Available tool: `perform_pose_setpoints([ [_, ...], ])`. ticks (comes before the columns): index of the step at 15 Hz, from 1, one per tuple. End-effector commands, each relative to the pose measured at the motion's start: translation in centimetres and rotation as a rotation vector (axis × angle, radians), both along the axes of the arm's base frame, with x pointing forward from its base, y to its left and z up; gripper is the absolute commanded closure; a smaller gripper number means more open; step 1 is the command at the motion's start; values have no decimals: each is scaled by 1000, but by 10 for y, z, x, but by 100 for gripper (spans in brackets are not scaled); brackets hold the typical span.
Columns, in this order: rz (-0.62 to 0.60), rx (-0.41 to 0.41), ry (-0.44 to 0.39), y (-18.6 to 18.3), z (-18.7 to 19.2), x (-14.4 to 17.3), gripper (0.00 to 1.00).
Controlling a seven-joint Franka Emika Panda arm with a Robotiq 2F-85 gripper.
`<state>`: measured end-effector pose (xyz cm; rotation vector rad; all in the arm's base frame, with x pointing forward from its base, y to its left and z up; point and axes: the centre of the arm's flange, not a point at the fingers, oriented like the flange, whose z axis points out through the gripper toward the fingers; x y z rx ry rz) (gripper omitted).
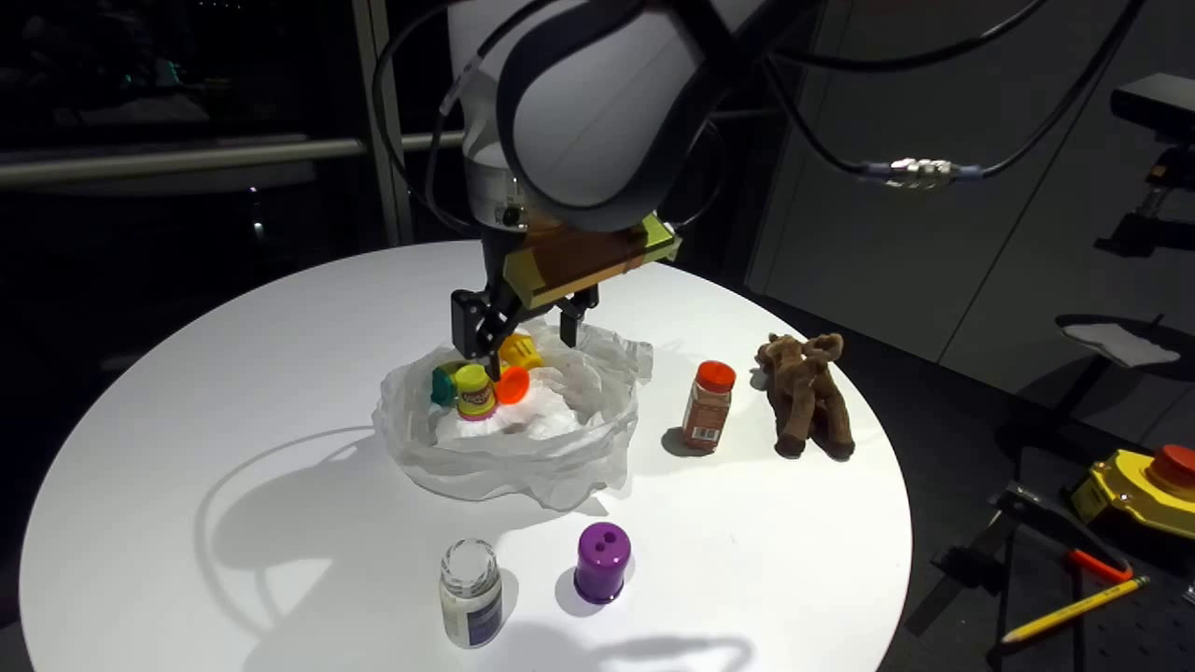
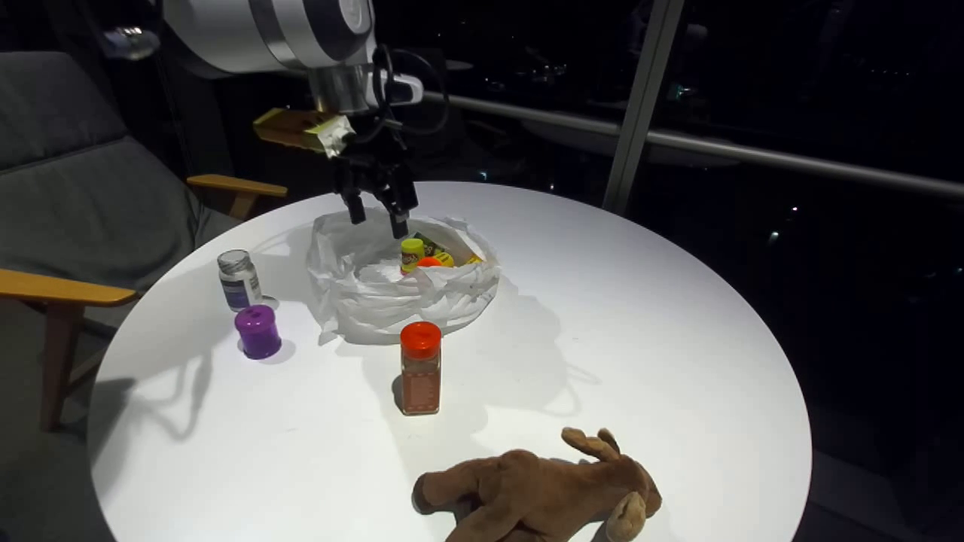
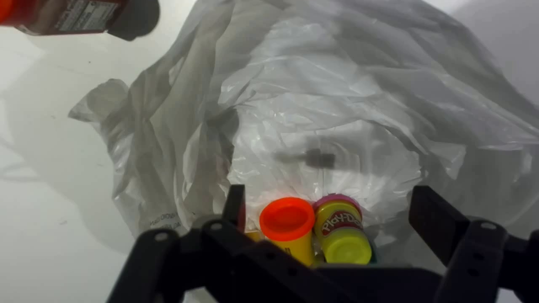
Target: Remove the deer toy and containers from the white plastic bag and place them on the table
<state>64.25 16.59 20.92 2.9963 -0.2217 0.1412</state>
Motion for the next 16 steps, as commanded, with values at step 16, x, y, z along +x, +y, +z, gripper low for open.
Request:
perform_pose_setpoints([
  [16,-6,45,-48,11,-69,105,0],
])
